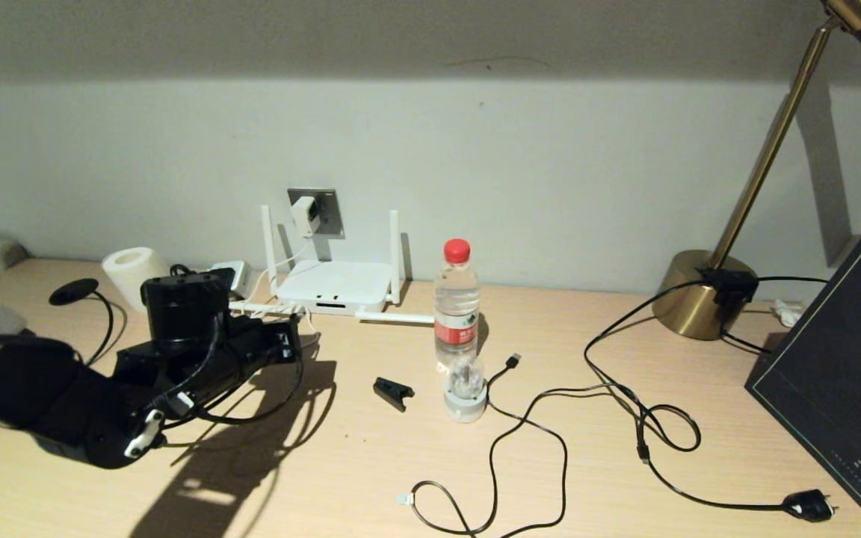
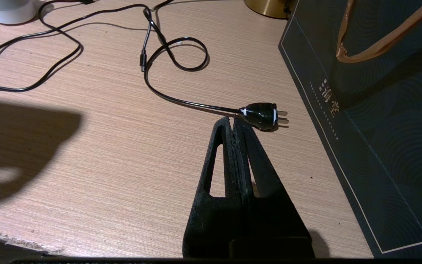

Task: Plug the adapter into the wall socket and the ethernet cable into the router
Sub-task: Align cable and router interface

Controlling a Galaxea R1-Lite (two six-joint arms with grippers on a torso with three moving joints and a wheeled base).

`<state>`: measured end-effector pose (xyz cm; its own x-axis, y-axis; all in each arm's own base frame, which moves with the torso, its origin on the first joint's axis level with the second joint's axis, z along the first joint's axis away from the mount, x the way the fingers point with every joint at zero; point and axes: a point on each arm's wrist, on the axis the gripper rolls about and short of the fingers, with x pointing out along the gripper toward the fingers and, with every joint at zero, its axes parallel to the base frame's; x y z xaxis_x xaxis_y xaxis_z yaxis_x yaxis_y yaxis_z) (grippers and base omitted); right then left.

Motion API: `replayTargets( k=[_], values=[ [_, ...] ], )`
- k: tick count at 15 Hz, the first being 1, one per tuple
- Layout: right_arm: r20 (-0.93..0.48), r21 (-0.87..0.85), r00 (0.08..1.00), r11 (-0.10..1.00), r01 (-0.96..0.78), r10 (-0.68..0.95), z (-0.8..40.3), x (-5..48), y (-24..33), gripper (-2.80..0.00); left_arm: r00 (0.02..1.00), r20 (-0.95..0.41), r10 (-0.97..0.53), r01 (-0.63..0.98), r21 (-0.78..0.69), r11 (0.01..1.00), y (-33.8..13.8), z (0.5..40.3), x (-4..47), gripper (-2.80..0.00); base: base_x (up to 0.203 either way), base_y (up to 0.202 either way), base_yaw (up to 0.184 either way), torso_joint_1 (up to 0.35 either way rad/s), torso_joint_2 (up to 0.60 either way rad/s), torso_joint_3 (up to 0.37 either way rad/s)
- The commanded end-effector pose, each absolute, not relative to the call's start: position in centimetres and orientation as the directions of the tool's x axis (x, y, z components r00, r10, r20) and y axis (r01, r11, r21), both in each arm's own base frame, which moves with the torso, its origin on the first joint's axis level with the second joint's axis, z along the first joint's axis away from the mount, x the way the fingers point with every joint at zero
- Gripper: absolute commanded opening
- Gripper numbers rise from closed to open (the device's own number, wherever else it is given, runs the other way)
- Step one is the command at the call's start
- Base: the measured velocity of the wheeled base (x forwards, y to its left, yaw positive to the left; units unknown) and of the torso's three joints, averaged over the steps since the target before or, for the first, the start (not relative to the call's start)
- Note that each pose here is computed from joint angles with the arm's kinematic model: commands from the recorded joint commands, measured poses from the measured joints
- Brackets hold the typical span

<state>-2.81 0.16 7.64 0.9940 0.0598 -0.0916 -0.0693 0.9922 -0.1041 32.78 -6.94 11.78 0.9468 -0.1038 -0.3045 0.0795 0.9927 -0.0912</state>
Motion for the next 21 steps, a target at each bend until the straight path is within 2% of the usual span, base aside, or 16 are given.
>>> replayTargets(
  k=[1,9,21],
  values=[
    [-0.095,-0.105,0.994,0.992,-0.070,0.061,7.6,-2.8,0.2,-2.80,0.933,-0.346,-0.103,0.077,-0.088,0.993,-7.0,9.9,33.7,-2.80,0.000,0.000,0.000,0.000,0.00,0.000],
    [-0.095,-0.105,0.994,0.992,-0.071,0.061,7.6,-2.8,0.2,-2.80,0.931,-0.349,-0.108,0.079,-0.096,0.992,-6.9,8.7,35.9,-2.80,0.000,0.000,0.000,0.000,0.00,0.000],
    [-0.095,-0.105,0.994,0.992,-0.070,0.060,7.6,-2.8,0.2,-2.80,0.947,-0.307,-0.100,0.086,-0.057,0.995,-6.8,9.7,36.5,-2.80,0.000,0.000,0.000,0.000,0.00,0.000]
  ],
)
